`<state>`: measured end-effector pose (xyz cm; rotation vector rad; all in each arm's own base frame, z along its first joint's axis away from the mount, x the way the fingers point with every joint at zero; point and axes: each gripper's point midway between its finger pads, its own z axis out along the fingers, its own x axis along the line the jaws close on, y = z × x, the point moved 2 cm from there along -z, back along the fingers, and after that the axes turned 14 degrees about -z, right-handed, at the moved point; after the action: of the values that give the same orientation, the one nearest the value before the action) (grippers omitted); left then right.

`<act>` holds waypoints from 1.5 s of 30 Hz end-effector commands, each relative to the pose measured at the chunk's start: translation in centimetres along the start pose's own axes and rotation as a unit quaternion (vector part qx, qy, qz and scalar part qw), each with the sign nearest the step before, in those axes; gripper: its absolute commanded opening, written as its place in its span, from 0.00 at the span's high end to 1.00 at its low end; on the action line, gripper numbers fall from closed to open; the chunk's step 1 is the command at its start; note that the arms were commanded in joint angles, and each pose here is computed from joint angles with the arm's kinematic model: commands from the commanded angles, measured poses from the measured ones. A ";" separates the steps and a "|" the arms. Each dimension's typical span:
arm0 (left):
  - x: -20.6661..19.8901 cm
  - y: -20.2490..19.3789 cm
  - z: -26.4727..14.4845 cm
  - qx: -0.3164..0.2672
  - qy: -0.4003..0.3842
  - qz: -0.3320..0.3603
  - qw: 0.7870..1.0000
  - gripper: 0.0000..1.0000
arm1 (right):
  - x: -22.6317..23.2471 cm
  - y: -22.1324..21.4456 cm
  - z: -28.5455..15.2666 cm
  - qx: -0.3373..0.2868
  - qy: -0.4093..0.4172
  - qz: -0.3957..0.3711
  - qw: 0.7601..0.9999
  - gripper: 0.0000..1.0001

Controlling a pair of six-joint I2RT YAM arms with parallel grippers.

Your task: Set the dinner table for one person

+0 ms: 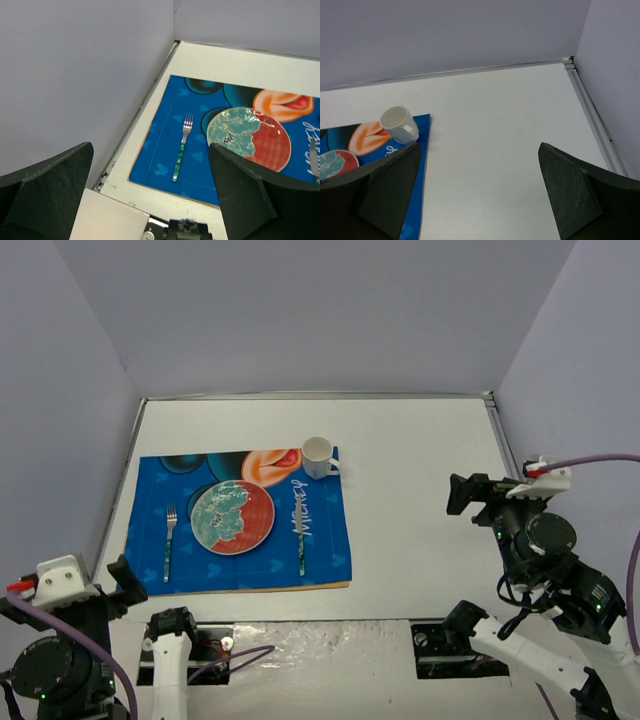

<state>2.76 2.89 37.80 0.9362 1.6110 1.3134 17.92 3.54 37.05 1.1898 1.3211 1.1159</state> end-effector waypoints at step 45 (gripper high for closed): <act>0.9 -2.7 -1.7 0.065 -0.069 -0.043 0.995 0.03 | -1.5 0.0 -1.2 -0.022 -0.014 0.029 0.999 0.00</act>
<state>-1.10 2.36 34.18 0.9956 1.5857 1.0837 16.16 1.25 35.88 1.2275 1.2574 1.1255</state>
